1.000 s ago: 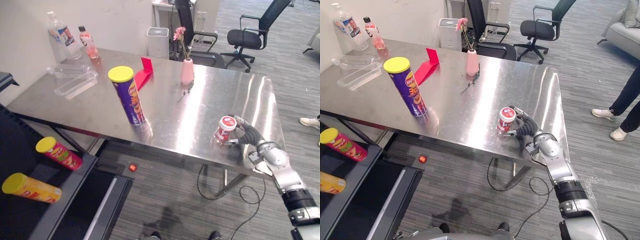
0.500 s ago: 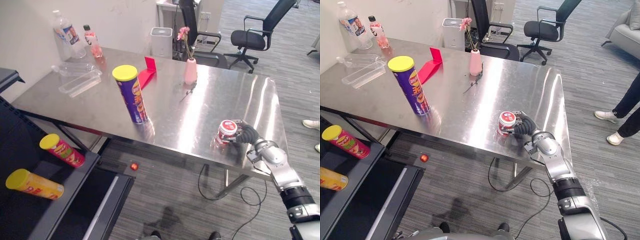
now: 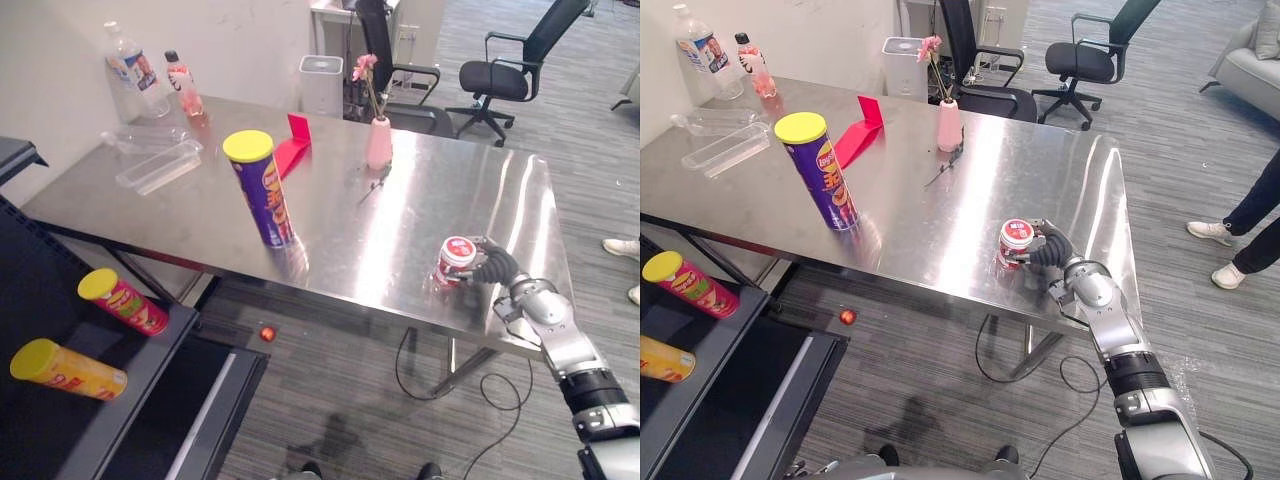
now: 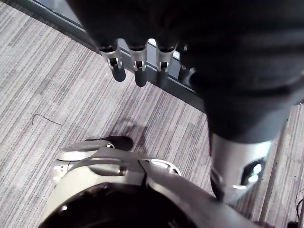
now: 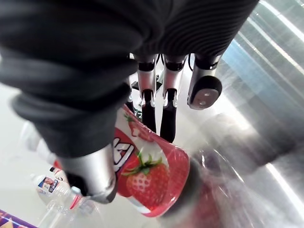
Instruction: Put the gum and the chips on the shelf.
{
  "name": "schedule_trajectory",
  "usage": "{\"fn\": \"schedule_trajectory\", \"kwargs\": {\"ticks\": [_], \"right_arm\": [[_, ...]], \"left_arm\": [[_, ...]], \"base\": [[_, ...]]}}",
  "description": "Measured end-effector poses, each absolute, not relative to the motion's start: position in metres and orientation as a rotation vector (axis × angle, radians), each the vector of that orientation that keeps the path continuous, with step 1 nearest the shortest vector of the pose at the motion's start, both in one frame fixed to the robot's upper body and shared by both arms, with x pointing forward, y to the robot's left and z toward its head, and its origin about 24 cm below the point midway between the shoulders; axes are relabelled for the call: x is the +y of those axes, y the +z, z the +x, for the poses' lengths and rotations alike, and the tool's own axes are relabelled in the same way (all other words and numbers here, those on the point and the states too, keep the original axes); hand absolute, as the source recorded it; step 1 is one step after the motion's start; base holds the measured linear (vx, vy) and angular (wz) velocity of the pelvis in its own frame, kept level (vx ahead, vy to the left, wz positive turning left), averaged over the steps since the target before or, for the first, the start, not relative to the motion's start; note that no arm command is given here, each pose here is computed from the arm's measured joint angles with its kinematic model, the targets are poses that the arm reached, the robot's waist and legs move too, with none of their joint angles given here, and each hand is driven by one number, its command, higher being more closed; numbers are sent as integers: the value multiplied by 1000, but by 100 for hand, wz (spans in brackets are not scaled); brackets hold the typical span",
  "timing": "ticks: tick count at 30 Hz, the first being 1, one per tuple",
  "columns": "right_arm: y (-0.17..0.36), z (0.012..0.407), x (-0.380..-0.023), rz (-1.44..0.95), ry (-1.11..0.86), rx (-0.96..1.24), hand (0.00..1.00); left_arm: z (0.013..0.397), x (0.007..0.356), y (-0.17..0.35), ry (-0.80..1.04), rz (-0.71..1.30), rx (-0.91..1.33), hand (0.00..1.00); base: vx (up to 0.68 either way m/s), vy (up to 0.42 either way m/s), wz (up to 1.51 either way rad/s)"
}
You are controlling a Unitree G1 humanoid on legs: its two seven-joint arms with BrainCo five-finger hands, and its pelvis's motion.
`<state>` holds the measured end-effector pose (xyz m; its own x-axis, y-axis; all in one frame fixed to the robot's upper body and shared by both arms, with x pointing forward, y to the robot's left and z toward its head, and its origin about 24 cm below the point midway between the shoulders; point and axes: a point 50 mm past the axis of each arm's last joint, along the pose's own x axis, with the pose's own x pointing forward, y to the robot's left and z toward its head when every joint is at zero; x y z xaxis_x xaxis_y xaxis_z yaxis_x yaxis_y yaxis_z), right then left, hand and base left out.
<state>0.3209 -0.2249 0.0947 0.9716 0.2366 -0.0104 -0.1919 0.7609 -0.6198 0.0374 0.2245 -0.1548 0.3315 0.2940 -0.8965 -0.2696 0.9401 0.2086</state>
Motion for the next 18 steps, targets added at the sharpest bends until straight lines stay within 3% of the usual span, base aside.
{"fn": "schedule_trajectory", "kwargs": {"ticks": [7,18], "right_arm": [[138,315,-201,-635,306,-277,100],[174,301,-183,-530,447,-407,100]], "left_arm": [[36,226,-154,377,33,1178,0],[33,234,-154,446,21,1180,0]], "base": [[-1,-3,-9],[-3,-16,-10]]}}
